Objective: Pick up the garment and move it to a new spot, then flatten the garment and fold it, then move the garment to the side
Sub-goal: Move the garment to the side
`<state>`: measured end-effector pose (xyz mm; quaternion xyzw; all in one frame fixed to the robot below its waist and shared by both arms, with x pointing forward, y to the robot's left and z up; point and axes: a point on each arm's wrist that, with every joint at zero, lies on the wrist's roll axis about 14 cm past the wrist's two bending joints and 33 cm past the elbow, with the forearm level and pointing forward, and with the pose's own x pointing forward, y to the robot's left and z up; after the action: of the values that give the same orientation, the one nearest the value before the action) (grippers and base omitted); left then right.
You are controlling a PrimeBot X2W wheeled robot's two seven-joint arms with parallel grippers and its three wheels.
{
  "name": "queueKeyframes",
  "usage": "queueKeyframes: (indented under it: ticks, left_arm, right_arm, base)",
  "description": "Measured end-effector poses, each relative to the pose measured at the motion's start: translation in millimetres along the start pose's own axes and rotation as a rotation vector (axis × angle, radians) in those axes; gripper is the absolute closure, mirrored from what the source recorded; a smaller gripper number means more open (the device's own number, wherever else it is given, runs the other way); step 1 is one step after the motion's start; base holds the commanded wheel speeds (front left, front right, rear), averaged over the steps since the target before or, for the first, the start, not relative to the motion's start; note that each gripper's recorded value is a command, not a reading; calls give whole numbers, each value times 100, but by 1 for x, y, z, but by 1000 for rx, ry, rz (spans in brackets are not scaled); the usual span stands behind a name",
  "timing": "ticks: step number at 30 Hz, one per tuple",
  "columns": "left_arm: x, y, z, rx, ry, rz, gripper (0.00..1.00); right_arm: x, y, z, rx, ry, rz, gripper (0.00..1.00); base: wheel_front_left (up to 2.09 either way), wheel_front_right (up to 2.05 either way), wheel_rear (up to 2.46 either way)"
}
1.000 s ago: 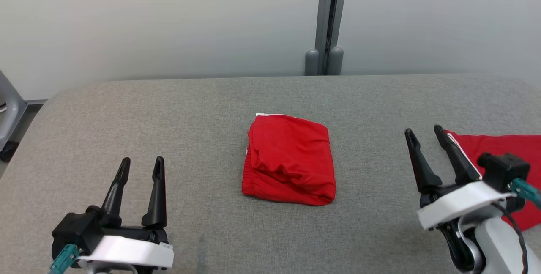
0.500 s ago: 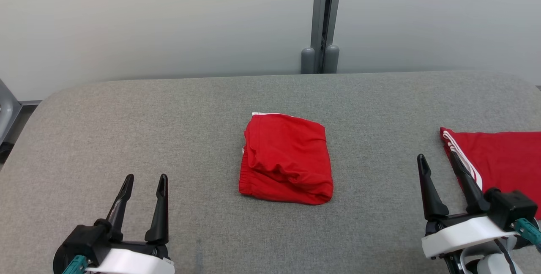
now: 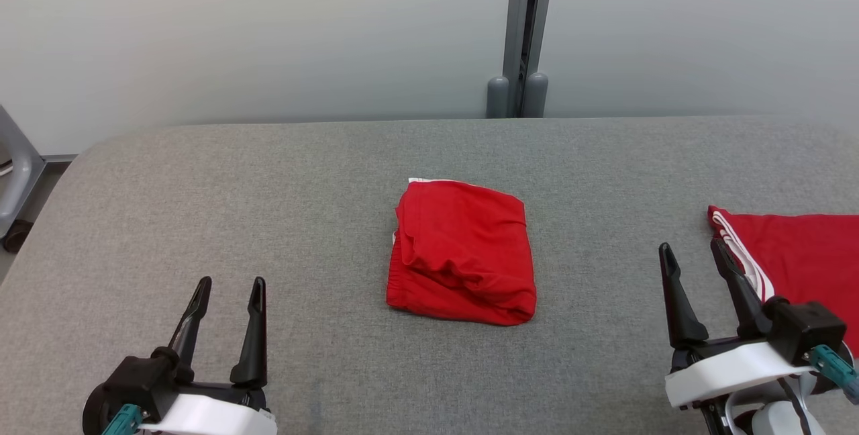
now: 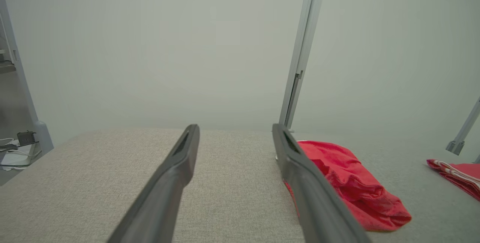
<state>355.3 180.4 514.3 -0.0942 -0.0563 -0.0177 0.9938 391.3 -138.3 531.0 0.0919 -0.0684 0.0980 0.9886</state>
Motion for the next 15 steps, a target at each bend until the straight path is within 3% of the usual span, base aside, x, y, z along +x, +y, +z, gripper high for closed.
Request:
queueKeyframes:
  ticks: [15]
  left_arm:
    - [-1, -1, -3, -8, 9, -4, 0]
  right_arm:
    - [2, 5, -13, 7, 41, 12, 0]
  base:
    - [0, 0, 0]
